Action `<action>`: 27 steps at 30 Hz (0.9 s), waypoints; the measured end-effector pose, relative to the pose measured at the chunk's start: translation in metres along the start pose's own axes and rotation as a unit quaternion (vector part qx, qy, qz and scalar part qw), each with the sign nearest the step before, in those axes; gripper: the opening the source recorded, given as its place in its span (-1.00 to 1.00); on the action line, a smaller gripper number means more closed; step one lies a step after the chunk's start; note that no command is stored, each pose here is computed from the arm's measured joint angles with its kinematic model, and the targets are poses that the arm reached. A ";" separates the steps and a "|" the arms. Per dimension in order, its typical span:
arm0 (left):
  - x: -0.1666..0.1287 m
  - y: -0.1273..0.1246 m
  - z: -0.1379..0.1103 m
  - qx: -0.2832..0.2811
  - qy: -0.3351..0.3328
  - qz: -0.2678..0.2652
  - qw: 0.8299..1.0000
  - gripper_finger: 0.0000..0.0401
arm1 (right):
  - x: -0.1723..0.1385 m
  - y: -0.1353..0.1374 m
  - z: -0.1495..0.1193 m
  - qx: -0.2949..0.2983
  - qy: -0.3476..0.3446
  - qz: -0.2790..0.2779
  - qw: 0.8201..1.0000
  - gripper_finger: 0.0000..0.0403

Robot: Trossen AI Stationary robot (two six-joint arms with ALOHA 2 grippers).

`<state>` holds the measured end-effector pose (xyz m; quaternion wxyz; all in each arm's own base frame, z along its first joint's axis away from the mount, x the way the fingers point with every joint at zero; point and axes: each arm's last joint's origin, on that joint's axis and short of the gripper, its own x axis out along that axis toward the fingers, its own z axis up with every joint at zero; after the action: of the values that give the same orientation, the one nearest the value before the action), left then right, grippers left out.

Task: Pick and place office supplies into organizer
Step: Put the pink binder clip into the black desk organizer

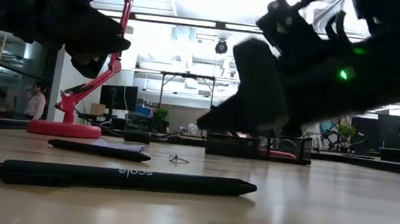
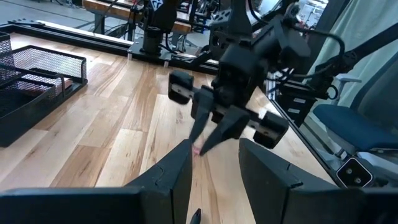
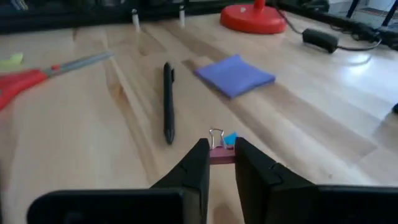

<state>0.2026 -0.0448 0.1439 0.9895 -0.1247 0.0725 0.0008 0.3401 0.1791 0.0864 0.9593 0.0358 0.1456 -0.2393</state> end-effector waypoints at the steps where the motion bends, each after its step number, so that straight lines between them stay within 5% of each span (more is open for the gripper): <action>1: 0.000 0.000 0.000 0.000 0.000 0.000 1.000 -0.41 | 0.000 -0.002 0.005 0.003 -0.006 -0.011 1.000 -0.76; 13: 0.000 0.000 0.000 -0.008 0.000 0.000 1.000 -0.41 | 0.011 -0.052 0.077 0.076 -0.035 -0.142 0.986 -0.80; 21: 0.000 0.000 0.000 -0.009 -0.001 0.000 1.000 -0.41 | 0.036 -0.111 0.096 0.159 0.079 -0.148 0.973 -0.74; 27: 0.000 0.000 0.001 -0.009 -0.005 -0.001 1.000 -0.41 | 0.052 -0.152 0.090 0.170 0.154 -0.206 0.951 -0.78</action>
<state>0.2027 -0.0448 0.1449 0.9886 -0.1341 0.0678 0.0007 0.3361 0.0090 0.1569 0.8348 0.2037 0.2527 -0.4447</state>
